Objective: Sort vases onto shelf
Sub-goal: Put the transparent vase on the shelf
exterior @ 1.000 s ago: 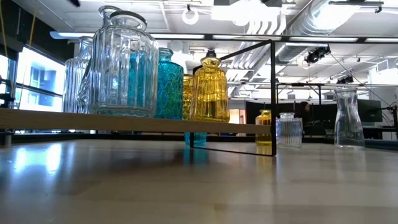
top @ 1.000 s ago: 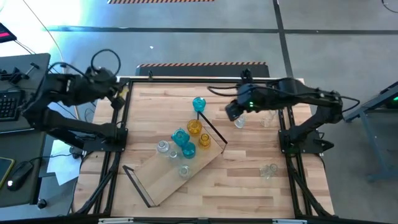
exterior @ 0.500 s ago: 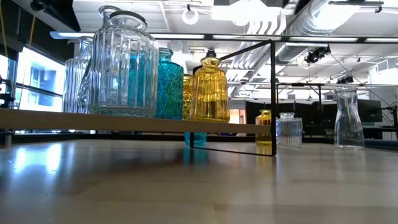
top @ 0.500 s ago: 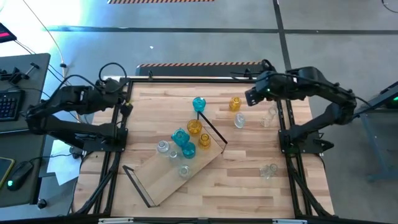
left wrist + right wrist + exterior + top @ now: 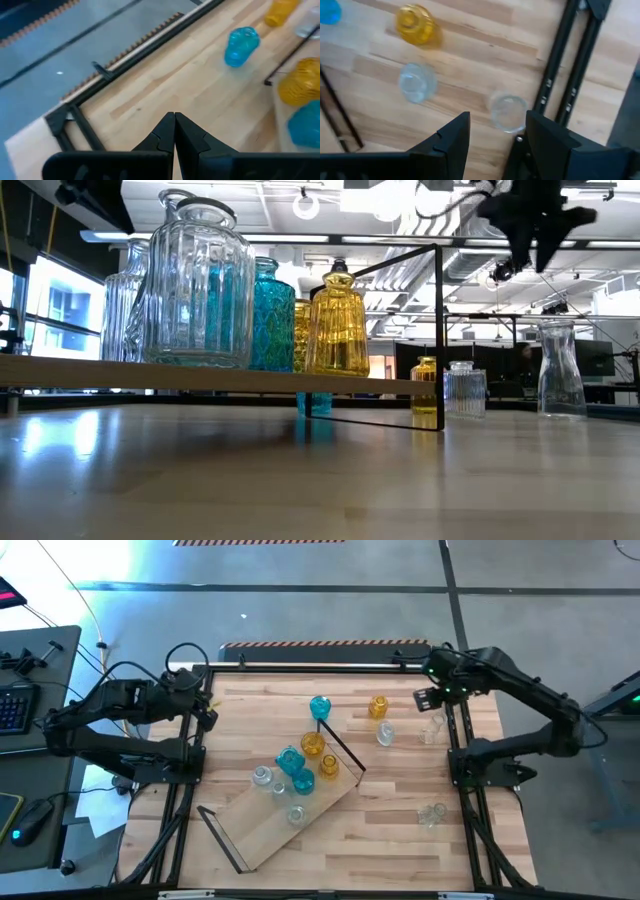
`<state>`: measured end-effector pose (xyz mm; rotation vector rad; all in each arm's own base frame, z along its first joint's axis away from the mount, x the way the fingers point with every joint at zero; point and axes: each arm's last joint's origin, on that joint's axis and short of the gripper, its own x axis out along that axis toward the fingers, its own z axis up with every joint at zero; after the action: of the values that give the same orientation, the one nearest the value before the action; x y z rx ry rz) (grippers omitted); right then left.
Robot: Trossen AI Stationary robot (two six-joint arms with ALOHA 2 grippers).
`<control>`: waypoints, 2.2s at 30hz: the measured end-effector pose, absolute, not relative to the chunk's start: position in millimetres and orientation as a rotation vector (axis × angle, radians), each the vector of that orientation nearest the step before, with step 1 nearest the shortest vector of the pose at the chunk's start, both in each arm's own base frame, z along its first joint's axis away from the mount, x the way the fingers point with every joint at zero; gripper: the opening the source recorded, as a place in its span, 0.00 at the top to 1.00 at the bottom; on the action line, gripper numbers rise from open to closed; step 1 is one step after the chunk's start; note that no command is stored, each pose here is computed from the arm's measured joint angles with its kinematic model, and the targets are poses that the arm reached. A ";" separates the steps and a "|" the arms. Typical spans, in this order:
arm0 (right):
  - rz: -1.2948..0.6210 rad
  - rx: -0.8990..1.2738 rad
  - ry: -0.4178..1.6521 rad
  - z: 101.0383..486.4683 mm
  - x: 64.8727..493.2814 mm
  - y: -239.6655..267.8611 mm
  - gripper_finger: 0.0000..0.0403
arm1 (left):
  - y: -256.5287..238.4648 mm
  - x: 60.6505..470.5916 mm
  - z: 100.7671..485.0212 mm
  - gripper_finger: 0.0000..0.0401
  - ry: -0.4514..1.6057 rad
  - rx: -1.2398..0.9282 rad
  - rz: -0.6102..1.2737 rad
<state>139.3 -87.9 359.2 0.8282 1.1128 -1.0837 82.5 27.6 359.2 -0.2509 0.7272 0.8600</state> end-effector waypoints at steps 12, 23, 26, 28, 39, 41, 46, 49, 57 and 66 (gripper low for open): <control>-1.036 1.043 1.154 311.3 90.8 -72.8 0.56 | 27.3 90.6 364.8 1.00 0.650 -0.283 0.787; -1.012 1.035 1.036 284.0 102.9 -83.4 0.56 | 27.4 91.1 365.3 1.00 0.647 -0.273 0.782; -1.034 1.034 1.047 281.1 101.8 -85.4 0.56 | 27.4 91.1 365.3 1.00 0.647 -0.274 0.782; -1.038 1.035 1.048 280.7 100.8 -86.2 0.56 | 27.4 91.1 365.3 1.00 0.646 -0.274 0.782; -1.068 1.014 1.054 280.7 99.0 -86.9 0.56 | 27.5 91.1 365.3 1.00 0.652 -0.258 0.777; -1.082 1.004 1.057 280.6 98.4 -87.0 0.56 | 27.5 91.0 365.4 1.00 0.652 -0.258 0.777; -1.116 0.984 1.075 280.2 96.4 -86.5 0.56 | 27.5 91.0 365.5 1.00 0.651 -0.257 0.780; -1.142 0.979 1.084 280.1 94.0 -87.3 0.56 | 27.5 91.0 365.5 1.00 0.652 -0.256 0.780; -1.168 0.995 1.073 280.0 91.1 -91.0 0.56 | 27.5 91.0 365.5 1.00 0.651 -0.257 0.780; -1.161 1.005 1.041 280.5 93.0 -92.9 0.56 | 27.5 91.0 365.6 1.00 0.646 -0.268 0.784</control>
<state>93.0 -92.9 280.5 1.0049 1.0406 -1.1608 91.0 27.5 365.6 -0.2676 0.6461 0.7844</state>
